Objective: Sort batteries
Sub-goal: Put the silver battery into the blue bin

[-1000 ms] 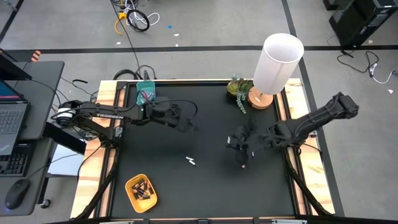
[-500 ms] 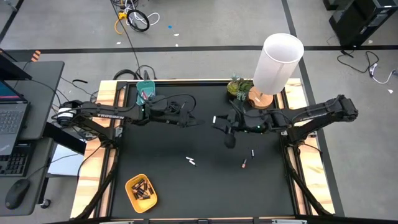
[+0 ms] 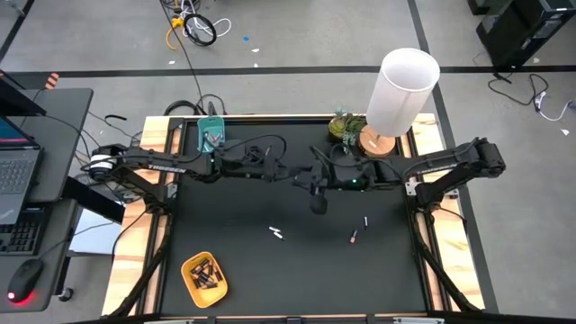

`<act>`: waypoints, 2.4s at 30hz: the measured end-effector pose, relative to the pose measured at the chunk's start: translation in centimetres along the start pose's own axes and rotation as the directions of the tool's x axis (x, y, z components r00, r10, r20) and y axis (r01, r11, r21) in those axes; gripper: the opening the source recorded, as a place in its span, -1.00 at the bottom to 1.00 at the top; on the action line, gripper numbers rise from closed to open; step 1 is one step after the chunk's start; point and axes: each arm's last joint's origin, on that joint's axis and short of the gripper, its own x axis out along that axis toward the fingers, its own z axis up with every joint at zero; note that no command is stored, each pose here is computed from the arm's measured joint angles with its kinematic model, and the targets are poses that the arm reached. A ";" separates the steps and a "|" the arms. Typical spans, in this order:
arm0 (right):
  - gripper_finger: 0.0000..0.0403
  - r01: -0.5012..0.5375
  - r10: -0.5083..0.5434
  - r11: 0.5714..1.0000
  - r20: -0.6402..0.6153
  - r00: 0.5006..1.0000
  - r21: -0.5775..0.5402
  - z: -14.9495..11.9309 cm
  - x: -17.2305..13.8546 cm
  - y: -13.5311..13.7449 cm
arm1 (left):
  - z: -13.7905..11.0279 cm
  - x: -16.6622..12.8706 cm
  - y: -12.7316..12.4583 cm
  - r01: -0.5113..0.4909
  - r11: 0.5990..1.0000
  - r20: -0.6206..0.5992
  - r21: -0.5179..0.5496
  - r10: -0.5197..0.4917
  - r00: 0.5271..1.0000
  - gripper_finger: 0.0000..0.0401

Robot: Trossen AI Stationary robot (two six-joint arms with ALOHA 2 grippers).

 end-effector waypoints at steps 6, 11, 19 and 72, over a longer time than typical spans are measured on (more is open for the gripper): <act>-0.20 0.009 -0.009 1.000 0.037 0.999 0.009 0.5 0.6 -0.1 | 0.0 0.0 0.1 -0.019 0.999 0.018 0.042 0.018 1.000 -0.33; -0.61 0.035 -0.035 0.999 0.047 0.998 0.000 0.6 0.6 -0.3 | 0.0 0.0 0.3 -0.046 0.994 0.047 0.096 0.042 0.998 -0.79; -0.62 0.010 -0.012 0.999 0.041 0.999 0.043 0.6 0.6 -0.1 | 0.0 -0.1 0.6 -0.077 0.990 0.049 0.116 0.072 0.996 -0.79; -0.37 0.127 -0.063 0.879 -0.152 0.986 0.459 -3.0 -2.8 0.0 | 15.1 -15.4 6.6 -0.868 0.415 0.219 0.274 0.851 0.476 -0.57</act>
